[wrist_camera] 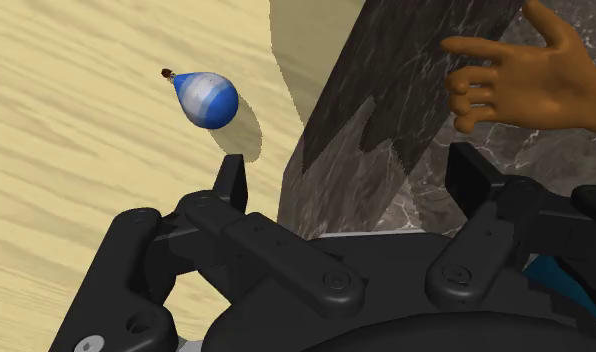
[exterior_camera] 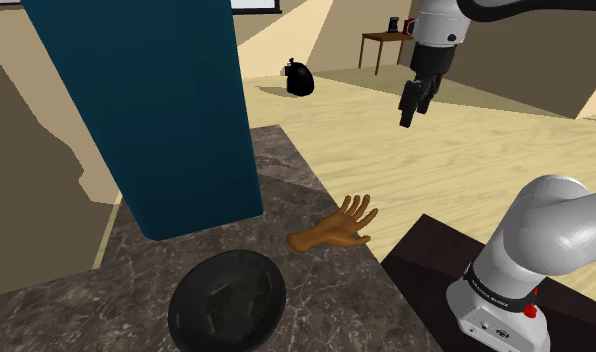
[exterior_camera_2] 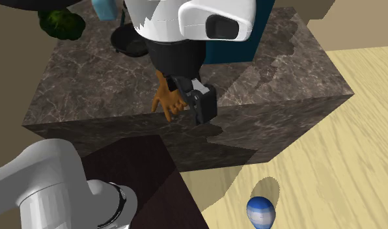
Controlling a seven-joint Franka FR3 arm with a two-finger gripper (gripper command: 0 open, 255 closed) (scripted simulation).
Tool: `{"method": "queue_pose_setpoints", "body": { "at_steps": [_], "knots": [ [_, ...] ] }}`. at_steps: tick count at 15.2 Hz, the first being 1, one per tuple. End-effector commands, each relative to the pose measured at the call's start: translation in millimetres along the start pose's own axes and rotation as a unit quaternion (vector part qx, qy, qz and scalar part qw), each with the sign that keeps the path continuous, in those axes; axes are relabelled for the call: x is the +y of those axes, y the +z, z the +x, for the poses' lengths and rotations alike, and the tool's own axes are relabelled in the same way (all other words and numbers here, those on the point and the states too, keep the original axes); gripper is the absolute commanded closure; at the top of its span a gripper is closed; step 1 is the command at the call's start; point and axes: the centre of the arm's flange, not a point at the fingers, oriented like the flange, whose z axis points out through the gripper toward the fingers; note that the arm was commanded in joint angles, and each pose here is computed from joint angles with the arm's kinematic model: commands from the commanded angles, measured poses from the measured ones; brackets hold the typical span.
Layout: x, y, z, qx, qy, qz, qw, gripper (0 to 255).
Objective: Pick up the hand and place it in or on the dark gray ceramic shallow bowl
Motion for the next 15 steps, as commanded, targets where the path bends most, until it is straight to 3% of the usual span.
{"method": "queue_pose_setpoints", "body": {
  "at_steps": [1,8,15],
  "knots": [
    [0,0,0,0.000,0.000,0.000,1.0000,0],
    [-12,83,18,-0.007,0.022,0.098,0.9949,0],
    [-39,163,36,-0.015,0.044,0.195,0.9797,0]
  ]
}}
